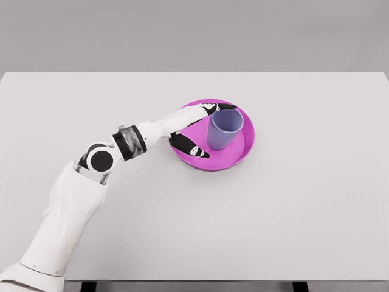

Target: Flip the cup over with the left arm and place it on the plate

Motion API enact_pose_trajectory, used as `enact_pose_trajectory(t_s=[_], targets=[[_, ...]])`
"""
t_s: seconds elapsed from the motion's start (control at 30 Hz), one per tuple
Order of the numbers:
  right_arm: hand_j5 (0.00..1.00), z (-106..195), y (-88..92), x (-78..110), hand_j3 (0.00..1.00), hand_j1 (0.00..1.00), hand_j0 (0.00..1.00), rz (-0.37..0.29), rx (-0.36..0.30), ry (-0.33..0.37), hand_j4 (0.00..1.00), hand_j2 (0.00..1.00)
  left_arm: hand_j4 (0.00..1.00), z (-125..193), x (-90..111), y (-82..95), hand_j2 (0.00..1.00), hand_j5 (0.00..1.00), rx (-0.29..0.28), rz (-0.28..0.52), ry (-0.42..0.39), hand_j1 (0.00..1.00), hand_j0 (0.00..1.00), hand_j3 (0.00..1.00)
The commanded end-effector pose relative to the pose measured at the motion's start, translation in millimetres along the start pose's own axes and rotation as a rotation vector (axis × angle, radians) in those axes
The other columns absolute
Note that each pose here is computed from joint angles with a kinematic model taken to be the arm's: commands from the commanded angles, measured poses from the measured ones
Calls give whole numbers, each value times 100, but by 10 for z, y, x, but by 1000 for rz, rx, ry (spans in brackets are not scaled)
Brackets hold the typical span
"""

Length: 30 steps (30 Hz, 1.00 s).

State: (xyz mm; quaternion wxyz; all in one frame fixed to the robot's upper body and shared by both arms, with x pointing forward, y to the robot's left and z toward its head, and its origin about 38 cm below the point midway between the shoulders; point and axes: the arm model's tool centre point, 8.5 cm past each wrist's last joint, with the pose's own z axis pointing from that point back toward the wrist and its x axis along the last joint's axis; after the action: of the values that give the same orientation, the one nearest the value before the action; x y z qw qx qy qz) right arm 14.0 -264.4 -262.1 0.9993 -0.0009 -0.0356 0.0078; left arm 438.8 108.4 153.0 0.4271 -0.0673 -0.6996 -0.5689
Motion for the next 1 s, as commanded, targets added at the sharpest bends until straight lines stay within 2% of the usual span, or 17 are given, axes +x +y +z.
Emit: enact_pose_trajectory(t_s=[0.0, 0.67, 0.8, 0.97], targets=[[100, 0, 0, 0, 100, 100, 100, 0, 0, 0, 100, 100, 100, 7, 0, 9, 100, 100, 4, 4, -2, 100, 100, 100], [100, 0, 0, 0, 100, 100, 100, 0, 0, 0, 100, 100, 100, 107, -39, 147, 100, 100, 24, -20, 10, 100, 100, 100], [100, 0, 0, 0, 100, 100, 100, 0, 0, 0, 100, 100, 100, 286, -137, 281, 100, 100, 43, -40, 46, 100, 100, 100], [100, 0, 0, 0, 100, 100, 100, 0, 0, 0, 100, 100, 100, 692, -289, 567, 100, 100, 85, -60, 87, 100, 100, 100]])
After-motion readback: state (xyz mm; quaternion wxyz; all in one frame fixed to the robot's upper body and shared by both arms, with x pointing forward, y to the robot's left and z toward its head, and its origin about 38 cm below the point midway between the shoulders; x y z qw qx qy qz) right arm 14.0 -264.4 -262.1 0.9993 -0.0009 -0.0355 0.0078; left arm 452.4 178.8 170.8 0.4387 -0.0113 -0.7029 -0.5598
